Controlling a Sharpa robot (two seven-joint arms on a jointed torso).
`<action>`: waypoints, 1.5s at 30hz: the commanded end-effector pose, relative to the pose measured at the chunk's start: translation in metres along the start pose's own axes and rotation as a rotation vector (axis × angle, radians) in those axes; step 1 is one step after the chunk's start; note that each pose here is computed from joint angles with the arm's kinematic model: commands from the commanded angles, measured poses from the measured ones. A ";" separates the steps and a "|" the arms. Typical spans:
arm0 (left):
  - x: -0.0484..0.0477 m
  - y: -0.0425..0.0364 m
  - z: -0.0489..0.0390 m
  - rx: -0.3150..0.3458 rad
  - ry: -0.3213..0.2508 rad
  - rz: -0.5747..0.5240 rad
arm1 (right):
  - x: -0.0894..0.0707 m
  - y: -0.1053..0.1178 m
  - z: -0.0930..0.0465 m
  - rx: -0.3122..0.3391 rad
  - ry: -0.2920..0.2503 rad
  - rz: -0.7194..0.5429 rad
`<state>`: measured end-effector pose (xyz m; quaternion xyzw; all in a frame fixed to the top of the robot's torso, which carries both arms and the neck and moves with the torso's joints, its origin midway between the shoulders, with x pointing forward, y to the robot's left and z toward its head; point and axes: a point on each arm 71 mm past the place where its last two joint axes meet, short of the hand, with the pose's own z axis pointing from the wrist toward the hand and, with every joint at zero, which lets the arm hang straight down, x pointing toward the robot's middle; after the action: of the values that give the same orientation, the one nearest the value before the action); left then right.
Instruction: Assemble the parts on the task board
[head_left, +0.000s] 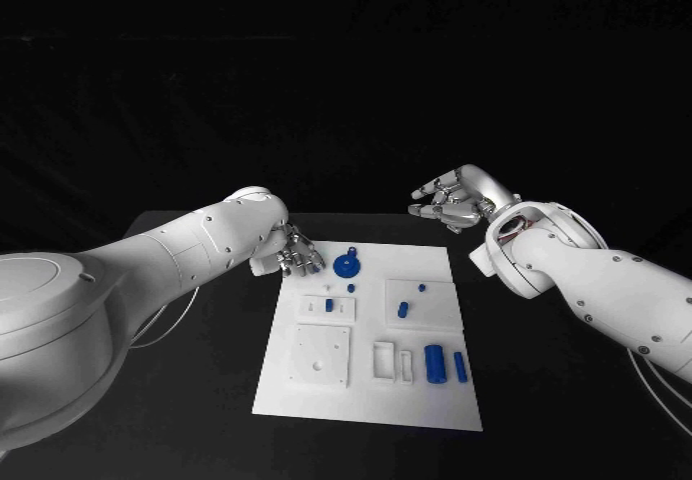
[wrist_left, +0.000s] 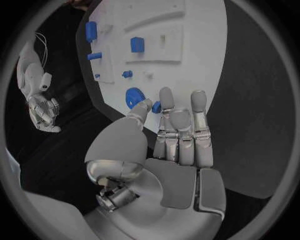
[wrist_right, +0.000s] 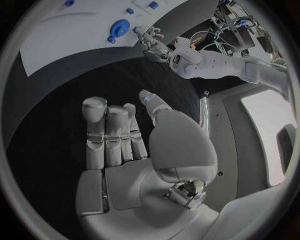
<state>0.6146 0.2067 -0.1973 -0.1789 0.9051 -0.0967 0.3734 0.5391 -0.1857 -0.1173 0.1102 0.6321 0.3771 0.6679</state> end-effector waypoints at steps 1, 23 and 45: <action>0.0009 -0.0015 0.0009 0.018 -0.008 -0.002 | 0.001 0.001 0.000 -0.005 0.005 -0.002; 0.0000 -0.0001 0.0018 0.027 -0.018 -0.014 | 0.002 0.002 0.001 -0.005 0.005 -0.001; -0.0039 0.0050 0.0023 0.014 -0.028 -0.034 | 0.003 0.003 0.002 -0.007 0.009 0.001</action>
<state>0.6175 0.2142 -0.1976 -0.1900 0.8976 -0.1012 0.3847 0.5399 -0.1824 -0.1180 0.1110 0.6325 0.3786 0.6666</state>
